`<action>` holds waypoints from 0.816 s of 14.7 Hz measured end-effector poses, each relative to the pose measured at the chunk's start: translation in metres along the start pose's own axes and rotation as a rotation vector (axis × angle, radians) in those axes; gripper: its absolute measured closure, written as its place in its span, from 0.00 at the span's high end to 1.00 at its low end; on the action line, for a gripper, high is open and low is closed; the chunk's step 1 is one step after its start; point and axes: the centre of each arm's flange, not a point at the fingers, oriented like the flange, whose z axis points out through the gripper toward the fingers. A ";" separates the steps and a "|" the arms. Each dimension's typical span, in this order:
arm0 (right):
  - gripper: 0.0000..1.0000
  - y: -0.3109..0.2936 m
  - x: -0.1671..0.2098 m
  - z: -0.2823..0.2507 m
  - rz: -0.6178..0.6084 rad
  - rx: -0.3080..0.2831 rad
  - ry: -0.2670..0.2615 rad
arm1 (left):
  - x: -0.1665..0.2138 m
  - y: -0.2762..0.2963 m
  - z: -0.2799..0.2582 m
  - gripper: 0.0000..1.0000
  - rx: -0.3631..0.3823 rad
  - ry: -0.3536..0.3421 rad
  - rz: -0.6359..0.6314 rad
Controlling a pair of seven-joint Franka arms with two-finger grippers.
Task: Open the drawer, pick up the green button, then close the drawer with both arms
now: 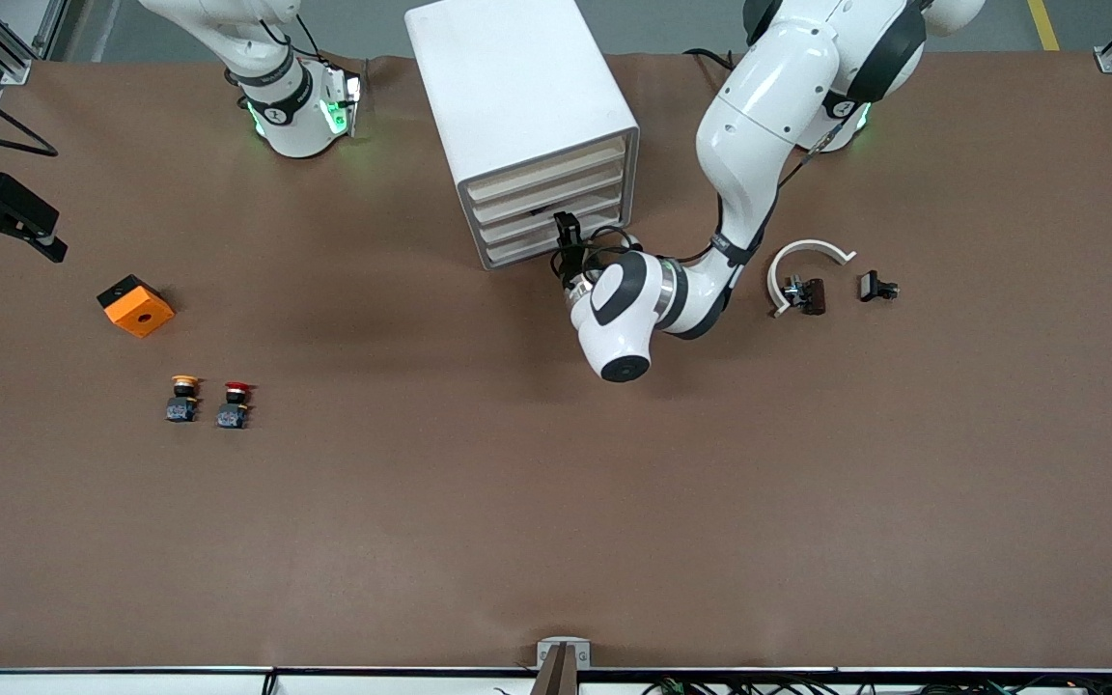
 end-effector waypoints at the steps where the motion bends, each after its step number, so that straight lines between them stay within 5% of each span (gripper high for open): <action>1: 1.00 0.000 0.000 0.000 -0.001 0.000 0.000 | 0.000 -0.001 0.000 0.50 0.004 -0.004 -0.001; 6: 1.00 -0.012 0.001 0.001 -0.021 0.002 -0.002 | -0.004 -0.003 0.008 0.34 0.016 0.004 -0.012; 8: 1.00 -0.014 0.002 0.003 -0.026 0.003 -0.004 | -0.003 -0.004 0.009 0.13 0.031 0.004 -0.022; 12: 1.00 -0.021 0.007 0.010 -0.039 0.008 -0.007 | 0.002 0.001 -0.001 0.13 0.025 -0.011 -0.046</action>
